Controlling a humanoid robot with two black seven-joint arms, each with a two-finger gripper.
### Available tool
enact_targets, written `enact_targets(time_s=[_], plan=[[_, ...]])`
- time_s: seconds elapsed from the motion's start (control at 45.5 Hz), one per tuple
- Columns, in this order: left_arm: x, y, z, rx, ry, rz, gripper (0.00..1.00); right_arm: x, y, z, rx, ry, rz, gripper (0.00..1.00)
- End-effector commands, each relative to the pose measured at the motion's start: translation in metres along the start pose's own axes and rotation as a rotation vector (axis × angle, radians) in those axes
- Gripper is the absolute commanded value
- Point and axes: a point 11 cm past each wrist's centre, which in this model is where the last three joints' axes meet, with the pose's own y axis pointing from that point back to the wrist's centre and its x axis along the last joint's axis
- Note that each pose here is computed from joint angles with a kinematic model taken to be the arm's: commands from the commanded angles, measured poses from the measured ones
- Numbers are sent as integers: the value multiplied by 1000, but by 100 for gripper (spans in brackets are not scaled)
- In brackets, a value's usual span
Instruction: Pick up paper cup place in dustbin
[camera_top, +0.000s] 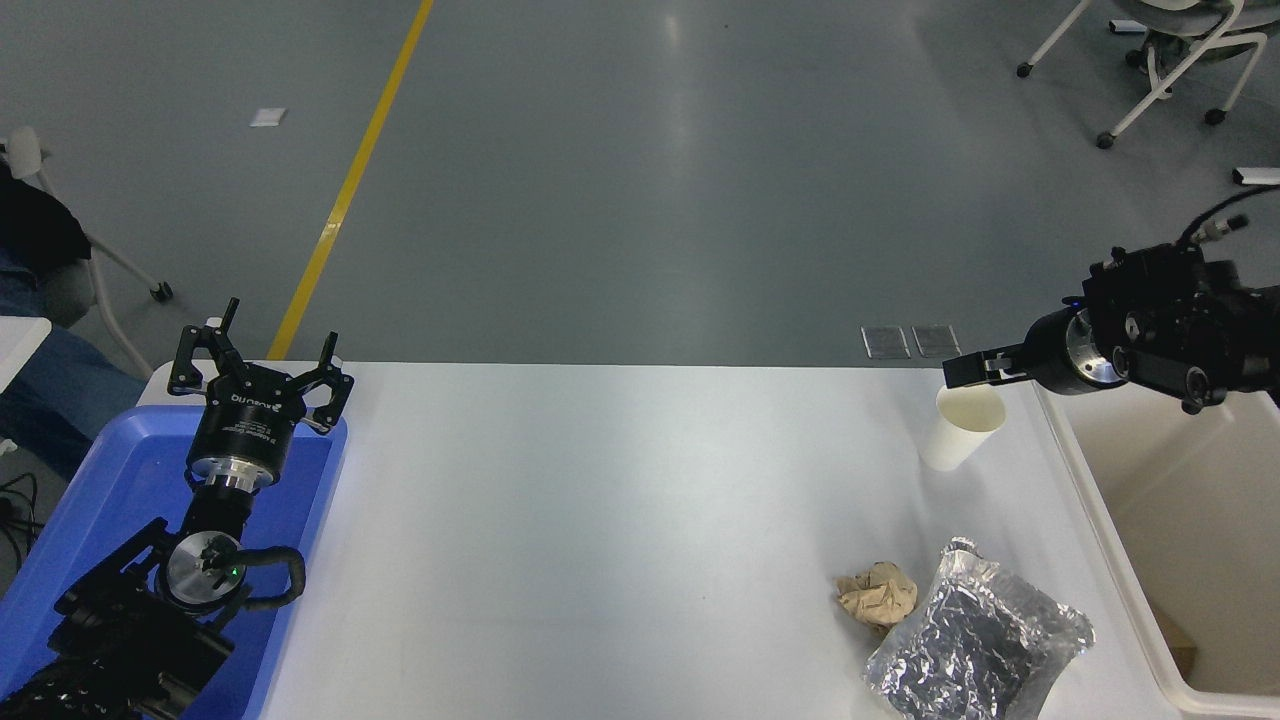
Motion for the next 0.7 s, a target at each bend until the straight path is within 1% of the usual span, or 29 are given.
enact_targets(time_s=[0.0,0.022,0.066,0.088,0.242,0.33,0.352,0.374,0.44,0.681], plan=[[0,0,0,0,0,0,100,-24,-22,3,-40,-52,41,98],[0,0,0,0,0,0,100,-25,-23,3,-43,-55,42,95],[0,0,0,0,-1,1,100,-27,-25,4,-56,-63,45,84],[0,0,0,0,-1,1,100,-29,-26,4,-60,-67,43,81],[0,0,0,0,0,0,100,-37,-30,3,-62,-100,41,67],[0,0,0,0,0,0,100,-40,-32,1,-59,-119,39,55],[0,0,0,0,-1,1,100,-42,-33,1,-56,-125,37,26],[0,0,0,0,0,0,100,-43,-33,0,-55,-126,34,16],[0,0,0,0,-1,1,100,-46,-34,-1,-52,-128,24,0],[0,0,0,0,-1,1,100,-46,-34,0,-53,-130,17,0]])
